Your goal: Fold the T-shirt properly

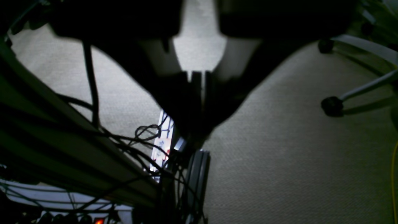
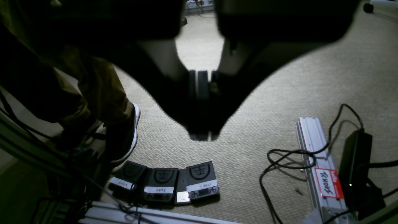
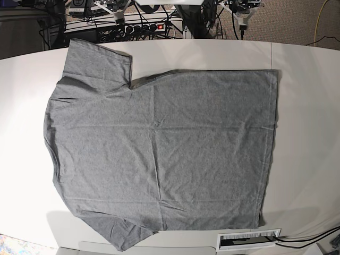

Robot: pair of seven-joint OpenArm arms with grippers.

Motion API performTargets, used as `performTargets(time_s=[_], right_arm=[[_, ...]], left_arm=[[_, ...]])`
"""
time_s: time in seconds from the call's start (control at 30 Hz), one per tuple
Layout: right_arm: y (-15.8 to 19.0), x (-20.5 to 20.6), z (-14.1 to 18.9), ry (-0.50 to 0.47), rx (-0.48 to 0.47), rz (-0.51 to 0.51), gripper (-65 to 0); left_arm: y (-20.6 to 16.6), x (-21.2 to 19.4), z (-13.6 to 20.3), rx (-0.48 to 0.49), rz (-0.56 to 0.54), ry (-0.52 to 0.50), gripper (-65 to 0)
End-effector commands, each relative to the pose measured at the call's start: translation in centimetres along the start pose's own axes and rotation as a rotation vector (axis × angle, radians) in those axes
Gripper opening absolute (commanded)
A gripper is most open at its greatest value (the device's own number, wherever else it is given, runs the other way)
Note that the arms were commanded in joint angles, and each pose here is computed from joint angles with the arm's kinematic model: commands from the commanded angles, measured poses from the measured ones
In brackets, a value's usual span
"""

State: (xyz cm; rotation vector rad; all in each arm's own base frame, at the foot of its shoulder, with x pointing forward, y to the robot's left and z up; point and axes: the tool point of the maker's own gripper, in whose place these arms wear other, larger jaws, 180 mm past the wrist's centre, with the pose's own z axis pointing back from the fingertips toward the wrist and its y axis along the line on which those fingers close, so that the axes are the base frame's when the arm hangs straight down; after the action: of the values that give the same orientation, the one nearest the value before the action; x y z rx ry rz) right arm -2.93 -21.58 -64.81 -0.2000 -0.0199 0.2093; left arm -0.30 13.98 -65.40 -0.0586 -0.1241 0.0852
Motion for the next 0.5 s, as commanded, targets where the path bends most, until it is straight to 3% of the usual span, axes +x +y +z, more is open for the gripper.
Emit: performTargets(time_s=[0.0,0.23,0.47], right_arm=[[-0.3,-0.1,0.0,-0.005,-0.008,0.002,-65.0],[-0.4,-0.4,0.0,0.012,-0.008,0.002,-65.0],[-0.6,-1.6,0.1,0.059,-0.014,0.037,-65.0]], left_arm=[[0.3,-0.3,0.1,0.003,-0.001,0.0,-65.0],[0.1,-0.4,0.1,-0.008,-0.005,0.002,-65.0],[-0.5,-2.6,0.5,-0.054,-0.08,0.038,-65.0]])
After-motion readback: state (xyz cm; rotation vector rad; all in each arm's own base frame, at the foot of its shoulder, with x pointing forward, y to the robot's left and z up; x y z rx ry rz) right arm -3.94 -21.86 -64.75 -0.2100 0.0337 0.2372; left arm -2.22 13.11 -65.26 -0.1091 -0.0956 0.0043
